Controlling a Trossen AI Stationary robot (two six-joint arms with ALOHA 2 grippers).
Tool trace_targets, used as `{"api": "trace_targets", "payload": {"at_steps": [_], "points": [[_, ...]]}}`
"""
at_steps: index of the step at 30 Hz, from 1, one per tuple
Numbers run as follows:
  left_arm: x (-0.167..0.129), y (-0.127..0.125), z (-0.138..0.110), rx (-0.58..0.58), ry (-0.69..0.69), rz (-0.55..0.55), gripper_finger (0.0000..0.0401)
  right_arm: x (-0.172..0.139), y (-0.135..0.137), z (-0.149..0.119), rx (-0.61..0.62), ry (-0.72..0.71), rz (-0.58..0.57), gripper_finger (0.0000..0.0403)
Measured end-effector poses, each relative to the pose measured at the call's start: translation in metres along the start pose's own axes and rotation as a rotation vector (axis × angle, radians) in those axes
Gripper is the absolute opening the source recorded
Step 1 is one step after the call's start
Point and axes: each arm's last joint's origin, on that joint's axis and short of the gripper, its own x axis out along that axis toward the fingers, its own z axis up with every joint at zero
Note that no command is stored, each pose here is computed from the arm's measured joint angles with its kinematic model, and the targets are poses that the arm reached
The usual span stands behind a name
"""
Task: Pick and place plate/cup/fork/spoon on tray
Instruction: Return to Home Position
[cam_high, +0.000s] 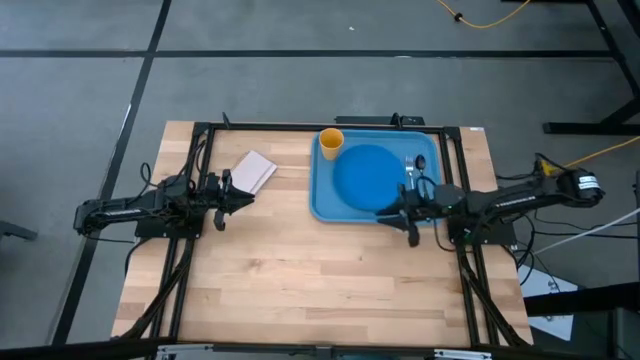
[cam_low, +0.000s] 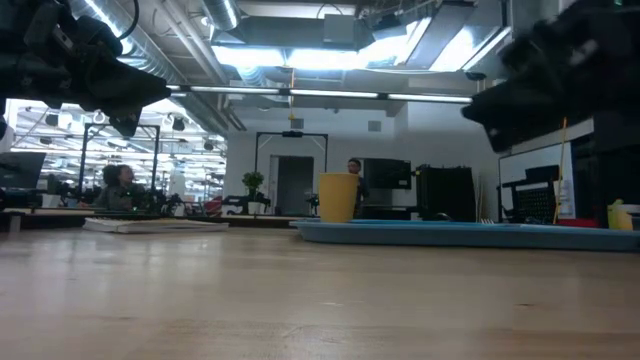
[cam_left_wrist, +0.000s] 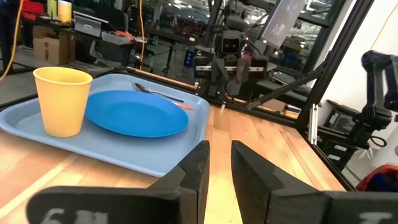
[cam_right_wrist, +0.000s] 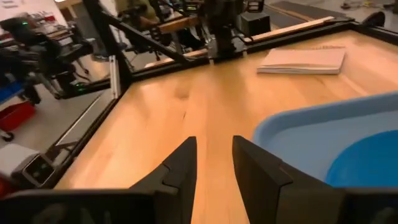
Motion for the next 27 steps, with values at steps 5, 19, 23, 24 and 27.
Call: {"api": "trace_targets", "payload": {"at_steps": [5, 19, 23, 24, 27], "points": [[0.0, 0.0, 0.0, 0.0, 0.0, 0.0, 0.0059, -0.016, 0.004, -0.012, -0.006, -0.019, 0.04, 0.0107], [0.0, 0.0, 0.0, 0.0, -0.001, 0.001, 0.0059, -0.033, 0.013, -0.013, -0.028, -0.105, 0.124, 0.0107], [0.0, 0.0, 0.0, 0.0, -0.001, 0.001, 0.0059, -0.036, 0.013, -0.019, -0.027, -0.035, 0.117, 0.0107], [0.0, 0.0, 0.0, 0.0, -0.001, 0.001, 0.0059, -0.037, 0.012, -0.021, -0.025, -0.014, 0.111, 0.0107], [0.0, 0.0, 0.0, 0.0, -0.001, 0.001, 0.0059, -0.04, 0.012, -0.024, -0.024, 0.012, 0.104, 0.0107]]}}
